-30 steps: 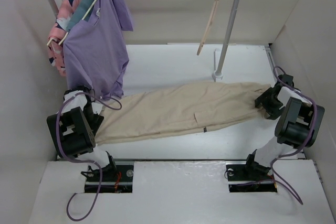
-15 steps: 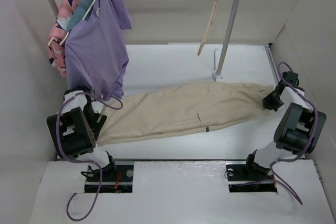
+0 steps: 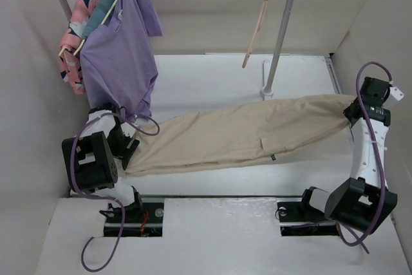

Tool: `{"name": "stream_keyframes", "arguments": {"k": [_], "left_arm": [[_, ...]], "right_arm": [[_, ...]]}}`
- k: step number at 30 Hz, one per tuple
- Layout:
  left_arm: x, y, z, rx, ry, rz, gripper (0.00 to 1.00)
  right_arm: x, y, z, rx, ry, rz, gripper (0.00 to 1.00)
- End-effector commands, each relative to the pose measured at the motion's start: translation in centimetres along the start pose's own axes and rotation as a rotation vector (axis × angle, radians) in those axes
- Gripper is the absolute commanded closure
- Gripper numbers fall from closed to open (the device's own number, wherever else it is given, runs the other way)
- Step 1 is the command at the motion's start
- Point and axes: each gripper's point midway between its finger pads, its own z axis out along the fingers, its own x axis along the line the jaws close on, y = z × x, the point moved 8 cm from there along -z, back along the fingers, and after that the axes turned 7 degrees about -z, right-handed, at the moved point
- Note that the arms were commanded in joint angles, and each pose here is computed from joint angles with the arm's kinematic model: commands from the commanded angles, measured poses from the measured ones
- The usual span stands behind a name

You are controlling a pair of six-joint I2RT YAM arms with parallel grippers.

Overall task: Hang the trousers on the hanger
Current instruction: Fold the trousers at the center of the board.

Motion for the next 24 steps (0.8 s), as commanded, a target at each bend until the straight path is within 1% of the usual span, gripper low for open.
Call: {"name": "stream_keyframes", "arguments": {"k": [1, 4, 8, 10, 11, 12, 14, 15, 16, 18, 19, 21, 22, 24], "left_arm": [[-0.6, -0.1, 0.2, 0.017, 0.016, 0.04, 0.31], [-1.1, 0.6, 0.4, 0.006, 0.025, 0.062, 0.31], [-2.1, 1.2, 0.4, -0.019, 0.002, 0.071, 0.31], [-2.6, 1.6, 0.5, -0.021, 0.005, 0.086, 0.31], [-3.0, 1.8, 0.5, -0.025, -0.003, 0.091, 0.31], [-3.2, 1.8, 0.5, -0.026, -0.002, 0.1, 0.31], [-4.0, 2.5, 0.1, -0.063, -0.014, 0.103, 0.31], [-4.0, 2.8, -0.2, -0.077, -0.009, 0.111, 0.3], [-4.1, 3.1, -0.6, -0.1, -0.017, 0.095, 0.3], [-4.9, 3.4, -0.6, -0.115, -0.03, 0.115, 0.3], [-5.0, 3.4, -0.6, -0.115, -0.031, 0.099, 0.3], [-5.6, 3.8, -0.5, -0.113, -0.03, 0.116, 0.3], [-5.7, 4.0, -0.2, -0.109, -0.032, 0.103, 0.3], [-6.0, 4.2, 0.1, -0.106, -0.042, 0.099, 0.31]], "right_arm": [[-1.6, 2.0, -2.2, -0.113, -0.108, -0.039, 1.0], [-2.2, 2.3, -3.3, -0.144, -0.152, -0.052, 1.0], [-1.6, 3.9, -4.7, -0.186, -0.143, -0.047, 1.0], [-0.5, 4.9, -5.6, -0.205, -0.123, -0.064, 1.0], [-0.4, 5.4, -6.1, -0.23, -0.165, -0.084, 1.0], [0.9, 5.5, -7.5, -0.257, -0.136, -0.114, 1.0], [2.1, 5.3, -8.6, -0.284, -0.145, -0.189, 1.0], [2.4, 5.0, -9.2, -0.316, -0.186, -0.214, 1.0], [4.1, 3.9, -10.3, -0.331, -0.134, -0.274, 1.0], [5.5, 2.8, -11.0, -0.347, -0.094, -0.299, 1.0], [6.4, 1.1, -11.4, -0.34, -0.04, -0.34, 1.0], [7.0, -0.9, -12.1, -0.34, 0.043, -0.352, 1.0], [7.9, -3.5, -12.3, -0.328, 0.109, -0.419, 1.0], [8.8, -6.1, -13.3, -0.32, 0.197, -0.415, 1.0]]}}
